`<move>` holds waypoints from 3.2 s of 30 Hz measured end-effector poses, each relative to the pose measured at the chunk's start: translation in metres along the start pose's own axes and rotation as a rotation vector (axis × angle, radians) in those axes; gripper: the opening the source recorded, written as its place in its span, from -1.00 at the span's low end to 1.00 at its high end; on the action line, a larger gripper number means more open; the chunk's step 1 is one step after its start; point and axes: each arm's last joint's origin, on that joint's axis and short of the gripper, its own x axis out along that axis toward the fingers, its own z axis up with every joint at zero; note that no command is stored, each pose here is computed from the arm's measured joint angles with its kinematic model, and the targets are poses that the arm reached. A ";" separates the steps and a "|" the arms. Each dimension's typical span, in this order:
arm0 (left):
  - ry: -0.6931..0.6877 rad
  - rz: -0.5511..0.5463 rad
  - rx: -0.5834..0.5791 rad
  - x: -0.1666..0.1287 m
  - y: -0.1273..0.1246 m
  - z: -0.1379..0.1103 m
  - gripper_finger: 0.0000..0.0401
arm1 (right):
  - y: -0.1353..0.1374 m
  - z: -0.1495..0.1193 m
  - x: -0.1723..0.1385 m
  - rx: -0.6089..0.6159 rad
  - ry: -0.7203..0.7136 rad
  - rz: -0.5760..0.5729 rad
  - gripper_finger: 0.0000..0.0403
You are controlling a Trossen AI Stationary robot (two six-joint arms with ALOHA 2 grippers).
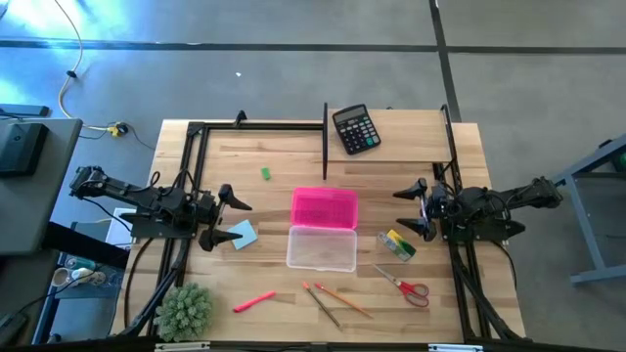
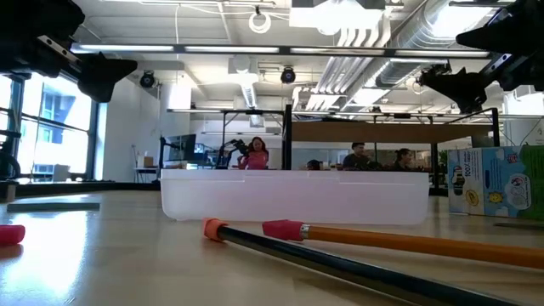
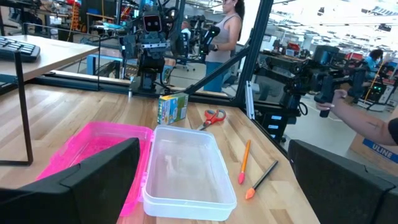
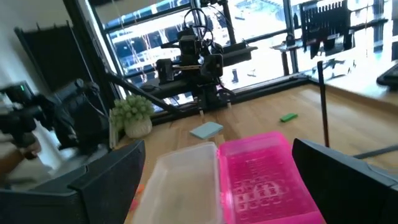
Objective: Pack school essentials
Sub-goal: Put the yellow crayon box into the pink supply box
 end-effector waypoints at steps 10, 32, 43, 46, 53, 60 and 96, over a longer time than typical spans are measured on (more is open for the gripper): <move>0.000 0.000 0.003 0.000 0.000 0.000 0.99 | 0.000 0.000 0.000 0.128 -0.003 0.000 0.98; -0.017 0.072 0.003 0.000 0.002 0.001 0.99 | 0.003 0.024 -0.004 0.204 -0.099 -0.057 0.98; -0.019 0.081 0.003 0.000 0.002 0.001 0.99 | 0.013 0.077 -0.007 0.251 0.130 -0.271 0.98; -0.019 0.081 0.003 0.000 0.002 0.001 0.99 | 0.018 0.085 0.001 0.271 0.240 -0.327 0.98; -0.019 0.081 0.003 0.000 0.002 0.001 0.99 | 0.032 0.099 0.028 0.319 0.545 -0.411 0.98; -0.019 0.081 0.003 0.000 0.002 0.001 0.99 | 0.043 0.097 0.057 0.355 0.837 -0.513 0.98; -0.017 0.081 0.003 0.000 0.002 0.001 0.99 | 0.079 -0.007 0.117 0.365 1.307 -0.865 0.98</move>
